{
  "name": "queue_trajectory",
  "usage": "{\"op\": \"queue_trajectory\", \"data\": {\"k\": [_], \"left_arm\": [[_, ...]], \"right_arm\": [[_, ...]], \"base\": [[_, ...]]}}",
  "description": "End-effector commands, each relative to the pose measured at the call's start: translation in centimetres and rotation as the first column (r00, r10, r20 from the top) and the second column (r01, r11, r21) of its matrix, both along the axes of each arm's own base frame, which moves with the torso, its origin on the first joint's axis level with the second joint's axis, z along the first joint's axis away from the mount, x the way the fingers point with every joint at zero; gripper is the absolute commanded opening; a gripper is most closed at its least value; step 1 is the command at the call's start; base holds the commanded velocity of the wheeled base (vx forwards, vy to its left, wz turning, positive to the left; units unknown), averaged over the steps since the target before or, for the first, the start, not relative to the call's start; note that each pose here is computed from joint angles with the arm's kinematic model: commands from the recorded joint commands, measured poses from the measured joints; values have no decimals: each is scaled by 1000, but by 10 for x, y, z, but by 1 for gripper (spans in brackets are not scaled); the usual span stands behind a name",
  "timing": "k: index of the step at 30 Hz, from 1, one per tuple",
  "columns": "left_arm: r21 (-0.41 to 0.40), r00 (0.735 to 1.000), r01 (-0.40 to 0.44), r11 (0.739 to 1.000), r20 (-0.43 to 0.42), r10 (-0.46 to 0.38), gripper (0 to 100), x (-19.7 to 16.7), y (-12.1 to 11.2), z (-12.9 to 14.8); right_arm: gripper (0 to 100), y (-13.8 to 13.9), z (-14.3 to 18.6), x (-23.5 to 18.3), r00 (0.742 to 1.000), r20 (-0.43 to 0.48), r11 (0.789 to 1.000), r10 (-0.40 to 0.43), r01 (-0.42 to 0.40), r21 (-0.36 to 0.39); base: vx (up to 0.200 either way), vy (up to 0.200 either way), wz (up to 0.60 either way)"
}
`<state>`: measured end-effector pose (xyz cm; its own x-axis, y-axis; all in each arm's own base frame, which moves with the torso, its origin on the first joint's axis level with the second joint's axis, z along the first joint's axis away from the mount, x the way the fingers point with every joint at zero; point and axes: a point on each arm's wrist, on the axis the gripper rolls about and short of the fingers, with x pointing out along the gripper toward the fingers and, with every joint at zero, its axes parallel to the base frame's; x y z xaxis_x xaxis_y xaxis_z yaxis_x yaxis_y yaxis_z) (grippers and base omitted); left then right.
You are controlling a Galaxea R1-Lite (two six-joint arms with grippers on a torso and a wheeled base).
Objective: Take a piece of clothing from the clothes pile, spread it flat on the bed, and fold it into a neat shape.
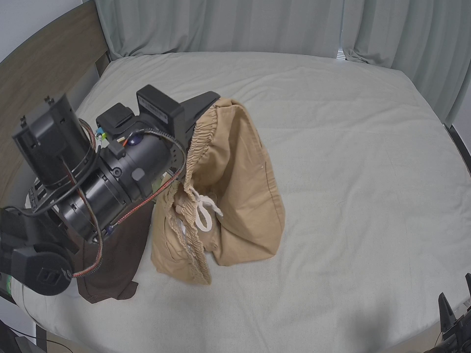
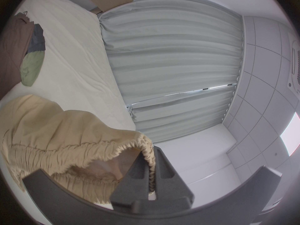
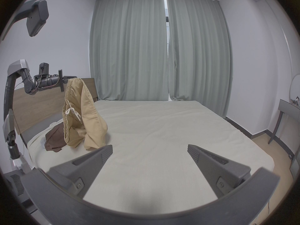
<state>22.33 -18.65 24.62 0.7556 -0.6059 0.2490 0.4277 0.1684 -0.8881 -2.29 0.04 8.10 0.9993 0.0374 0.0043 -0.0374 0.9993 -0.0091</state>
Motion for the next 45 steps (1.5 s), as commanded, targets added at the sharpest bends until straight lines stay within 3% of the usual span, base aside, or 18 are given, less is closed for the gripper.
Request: {"op": "queue_trajectory", "data": {"k": [1,18,21,29,38,45], "left_arm": [[-29,999,41,999,28,-40,0,-8,-9,12],[6,989,146,989,-15,-146,0,-3,-61,-8],[13,982,190,982,-23,-190,0,-3,-85,-16],[37,970,242,970,-51,-240,0,0,-118,-36],[-3,936,345,939,-71,-344,0,2,-151,-46],[-36,914,402,915,-44,-403,0,-5,-169,-30]], "right_arm": [[100,0,-5,0,1000,-1,1000,1,-1,0],[100,0,-5,0,1000,-1,1000,1,-1,0],[100,0,-5,0,1000,-1,1000,1,-1,0],[100,0,-5,0,1000,0,1000,1,-1,0],[100,0,-5,0,1000,-1,1000,1,-1,0],[100,0,-5,0,1000,-1,1000,-1,1,0]], "base": [[0,0,0],[0,0,0],[0,0,0],[0,0,0],[0,0,0],[0,0,0]]}}
